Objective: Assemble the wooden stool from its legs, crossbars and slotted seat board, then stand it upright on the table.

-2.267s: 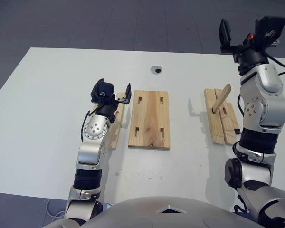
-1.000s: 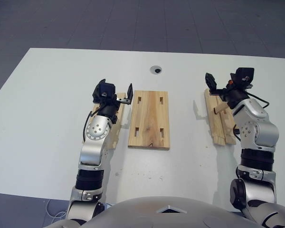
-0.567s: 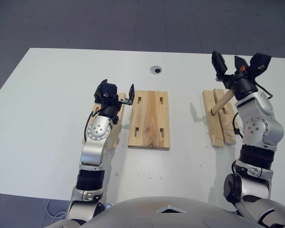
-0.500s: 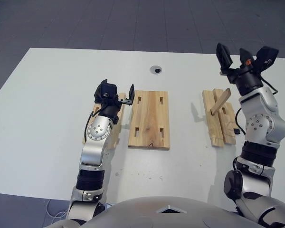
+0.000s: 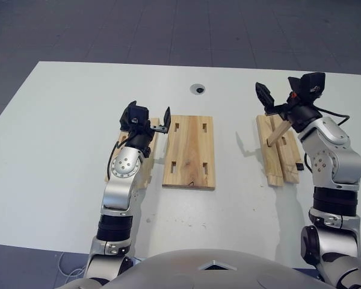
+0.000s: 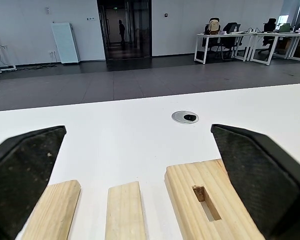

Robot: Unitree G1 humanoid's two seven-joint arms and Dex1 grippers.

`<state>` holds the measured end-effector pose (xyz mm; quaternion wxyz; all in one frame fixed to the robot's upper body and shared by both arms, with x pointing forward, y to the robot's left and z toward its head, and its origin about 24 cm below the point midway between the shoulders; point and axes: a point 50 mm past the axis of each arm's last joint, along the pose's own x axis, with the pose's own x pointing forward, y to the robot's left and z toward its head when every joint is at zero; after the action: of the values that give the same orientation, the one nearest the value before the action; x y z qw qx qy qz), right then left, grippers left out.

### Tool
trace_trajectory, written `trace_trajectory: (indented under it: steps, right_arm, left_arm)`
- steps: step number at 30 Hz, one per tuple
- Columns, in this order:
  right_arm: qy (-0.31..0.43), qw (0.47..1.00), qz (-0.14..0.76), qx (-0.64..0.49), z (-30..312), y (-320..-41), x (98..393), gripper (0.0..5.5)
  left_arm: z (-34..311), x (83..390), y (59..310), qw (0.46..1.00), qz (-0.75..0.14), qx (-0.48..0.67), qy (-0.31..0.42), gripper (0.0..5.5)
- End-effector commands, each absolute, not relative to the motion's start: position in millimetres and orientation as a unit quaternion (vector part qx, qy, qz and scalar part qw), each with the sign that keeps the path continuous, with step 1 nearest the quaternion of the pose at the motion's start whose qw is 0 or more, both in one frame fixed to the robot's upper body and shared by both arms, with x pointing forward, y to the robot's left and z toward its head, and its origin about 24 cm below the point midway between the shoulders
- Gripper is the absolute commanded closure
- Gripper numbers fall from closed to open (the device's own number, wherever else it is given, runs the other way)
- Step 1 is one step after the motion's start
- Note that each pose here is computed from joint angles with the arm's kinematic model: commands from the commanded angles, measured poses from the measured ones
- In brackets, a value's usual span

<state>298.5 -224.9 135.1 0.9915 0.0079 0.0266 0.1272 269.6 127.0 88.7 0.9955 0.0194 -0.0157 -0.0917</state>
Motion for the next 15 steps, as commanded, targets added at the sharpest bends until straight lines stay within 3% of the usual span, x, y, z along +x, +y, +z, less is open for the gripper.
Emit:
trace_trajectory:
  steps: [1, 10, 15]
  right_arm:
    - [0.112, 0.987, 0.097, 0.053, 90.5, -231.3, 288.9, 0.11]
    - [-0.093, 0.980, 0.120, 0.127, 171.0, -223.0, 302.4, 0.11]
    - [-0.131, 0.974, 0.131, 0.130, 186.4, -215.7, 300.2, 0.11]
  left_arm:
    - [85.2, 267.9, 125.0, 0.995, -0.093, 0.020, -0.008, 0.10]
    - [85.5, 267.8, 123.9, 0.995, -0.093, 0.019, -0.009, 0.10]
    - [85.8, 268.2, 123.9, 0.995, -0.093, 0.019, -0.010, 0.10]
